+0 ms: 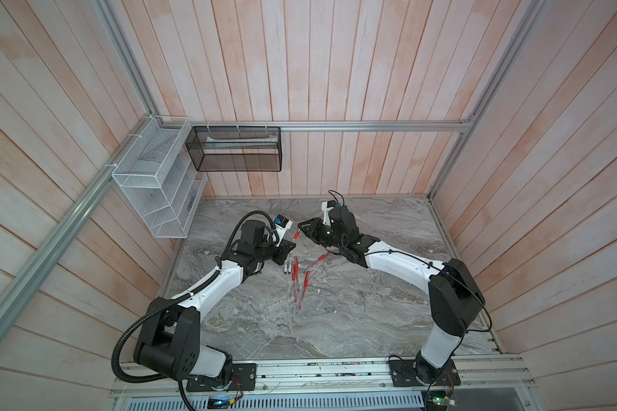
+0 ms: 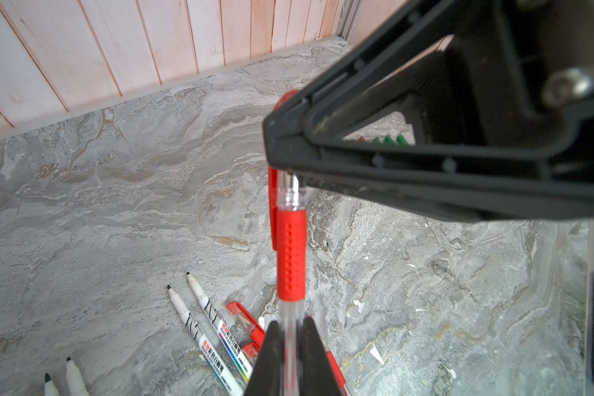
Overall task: Remove pen caps from pens
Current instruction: Open the pen cap on the pen.
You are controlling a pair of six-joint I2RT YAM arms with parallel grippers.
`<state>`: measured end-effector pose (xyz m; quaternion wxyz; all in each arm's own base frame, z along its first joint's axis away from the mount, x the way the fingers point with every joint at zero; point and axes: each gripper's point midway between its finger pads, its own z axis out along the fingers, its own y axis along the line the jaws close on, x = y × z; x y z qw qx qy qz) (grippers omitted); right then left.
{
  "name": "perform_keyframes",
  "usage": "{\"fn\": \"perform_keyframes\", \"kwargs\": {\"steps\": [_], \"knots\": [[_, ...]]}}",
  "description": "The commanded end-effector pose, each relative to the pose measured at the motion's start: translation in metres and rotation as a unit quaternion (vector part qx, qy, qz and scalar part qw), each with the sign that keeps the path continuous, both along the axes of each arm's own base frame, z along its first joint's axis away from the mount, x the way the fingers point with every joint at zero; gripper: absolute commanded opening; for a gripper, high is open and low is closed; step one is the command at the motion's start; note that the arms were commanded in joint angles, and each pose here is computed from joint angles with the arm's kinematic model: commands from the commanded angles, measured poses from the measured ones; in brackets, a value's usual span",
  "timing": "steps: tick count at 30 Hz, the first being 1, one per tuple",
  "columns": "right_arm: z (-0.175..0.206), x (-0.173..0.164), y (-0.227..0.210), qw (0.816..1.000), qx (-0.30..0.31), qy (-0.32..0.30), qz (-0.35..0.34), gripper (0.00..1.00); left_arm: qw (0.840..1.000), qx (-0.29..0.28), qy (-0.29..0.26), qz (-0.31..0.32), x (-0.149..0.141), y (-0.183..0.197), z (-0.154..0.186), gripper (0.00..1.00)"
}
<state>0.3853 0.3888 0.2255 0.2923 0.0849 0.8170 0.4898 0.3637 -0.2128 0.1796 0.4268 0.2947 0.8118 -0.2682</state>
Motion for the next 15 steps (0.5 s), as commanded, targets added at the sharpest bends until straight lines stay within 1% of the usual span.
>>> {"fn": "perform_keyframes", "kwargs": {"steps": [1, 3, 5, 7, 8, 11, 15], "knots": [[-0.007, 0.001, 0.008, 1.000, -0.004, 0.014, 0.005, 0.24, 0.999, -0.001, -0.030, -0.013, -0.002, -0.004, 0.013, 0.00], [-0.006, 0.002, 0.010, 1.000, 0.002, 0.018, 0.006, 0.21, 1.000, -0.001, -0.028, -0.012, -0.003, -0.004, 0.015, 0.00], [-0.004, 0.002, 0.012, 1.000, 0.001, 0.012, 0.010, 0.15, 0.999, 0.001, -0.030, -0.011, -0.004, -0.004, 0.014, 0.00], [-0.004, 0.004, 0.010, 1.000, -0.004, 0.009, 0.008, 0.02, 0.999, 0.007, -0.034, -0.016, -0.006, -0.005, 0.009, 0.00], [-0.003, 0.006, 0.007, 1.000, -0.005, 0.007, 0.003, 0.00, 0.999, 0.013, -0.034, -0.017, -0.007, -0.005, 0.006, 0.00], [0.006, 0.019, -0.012, 1.000, 0.006, 0.014, -0.017, 0.00, 0.999, 0.025, -0.026, -0.021, -0.014, -0.004, 0.001, 0.00], [0.046, 0.048, -0.056, 0.998, 0.030, -0.018, -0.061, 0.00, 0.999, 0.037, -0.006, -0.035, -0.034, -0.003, -0.014, 0.00]]}}
